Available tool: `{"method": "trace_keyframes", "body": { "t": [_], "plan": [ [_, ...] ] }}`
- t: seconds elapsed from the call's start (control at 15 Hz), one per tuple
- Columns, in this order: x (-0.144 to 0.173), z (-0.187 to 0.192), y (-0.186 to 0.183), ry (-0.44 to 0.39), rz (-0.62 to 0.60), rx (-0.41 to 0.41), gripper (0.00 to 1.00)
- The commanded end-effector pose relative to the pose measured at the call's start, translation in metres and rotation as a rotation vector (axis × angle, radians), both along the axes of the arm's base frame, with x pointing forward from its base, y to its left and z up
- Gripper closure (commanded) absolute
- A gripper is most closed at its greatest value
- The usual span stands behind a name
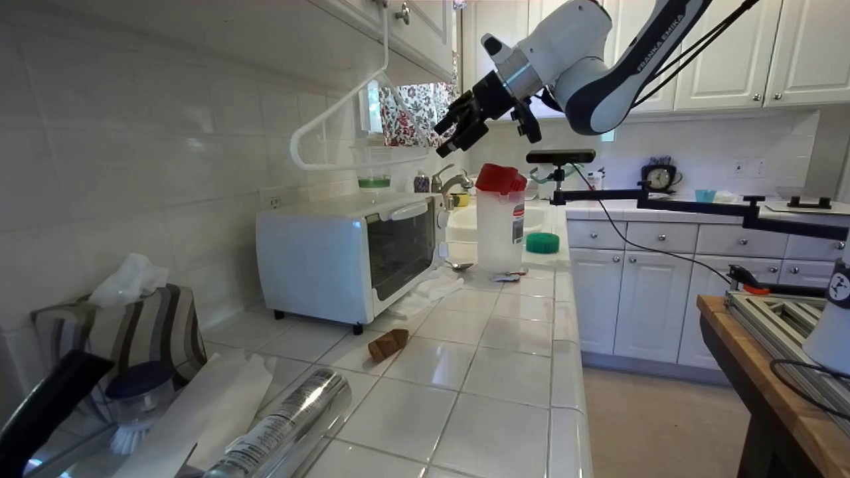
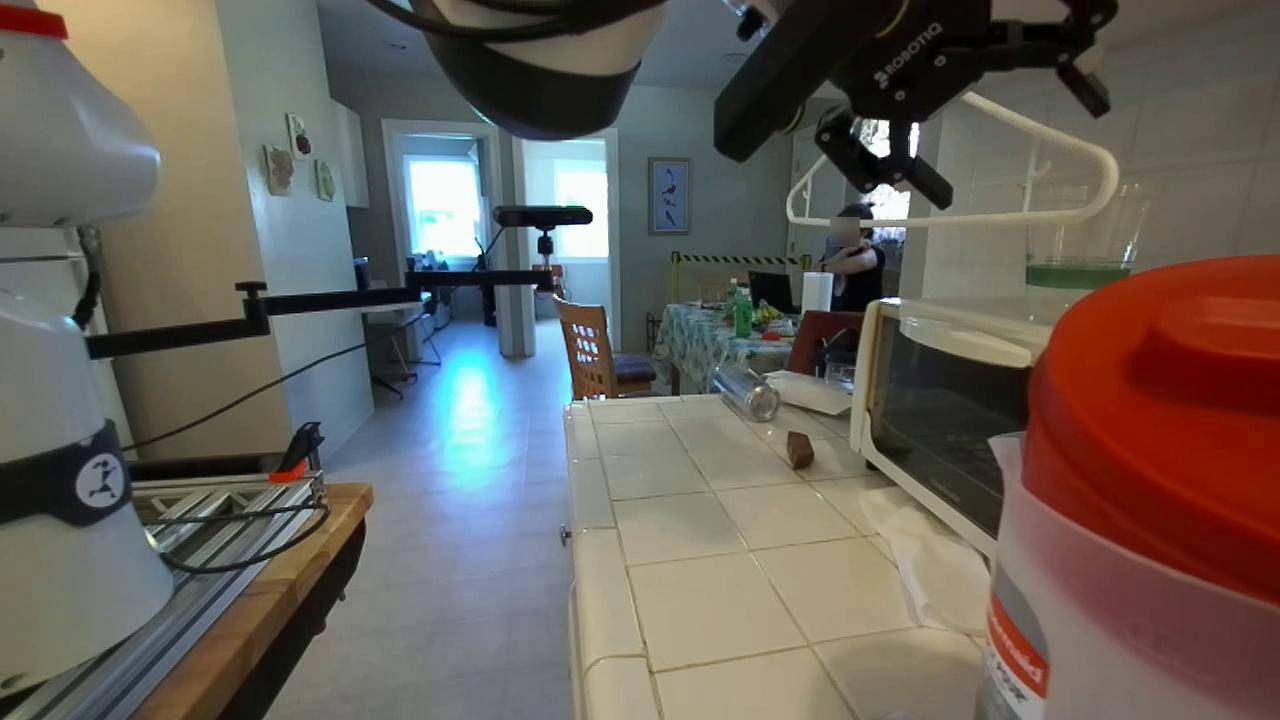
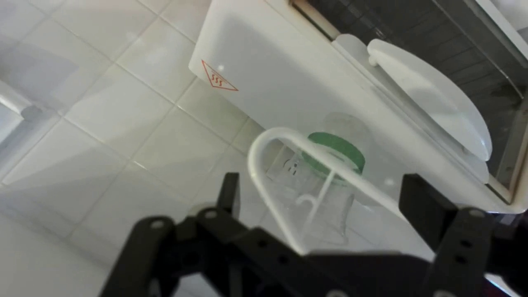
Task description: Put the coat hanger on the counter
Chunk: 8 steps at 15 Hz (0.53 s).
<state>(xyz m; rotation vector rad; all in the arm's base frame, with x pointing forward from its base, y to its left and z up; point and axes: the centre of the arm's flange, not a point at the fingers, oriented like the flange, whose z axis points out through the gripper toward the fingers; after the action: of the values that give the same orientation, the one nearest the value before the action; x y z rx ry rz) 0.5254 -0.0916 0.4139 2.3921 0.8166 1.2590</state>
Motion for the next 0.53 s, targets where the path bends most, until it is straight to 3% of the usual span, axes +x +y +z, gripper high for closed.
{"method": "trace_keyframes", "body": {
  "t": [0.0, 0.47],
  "plan": [
    [0.012, -0.012, -0.009, -0.016, 0.051, 0.024, 0.00],
    [0.024, -0.018, -0.016, -0.033, 0.046, 0.030, 0.00]
  ]
}}
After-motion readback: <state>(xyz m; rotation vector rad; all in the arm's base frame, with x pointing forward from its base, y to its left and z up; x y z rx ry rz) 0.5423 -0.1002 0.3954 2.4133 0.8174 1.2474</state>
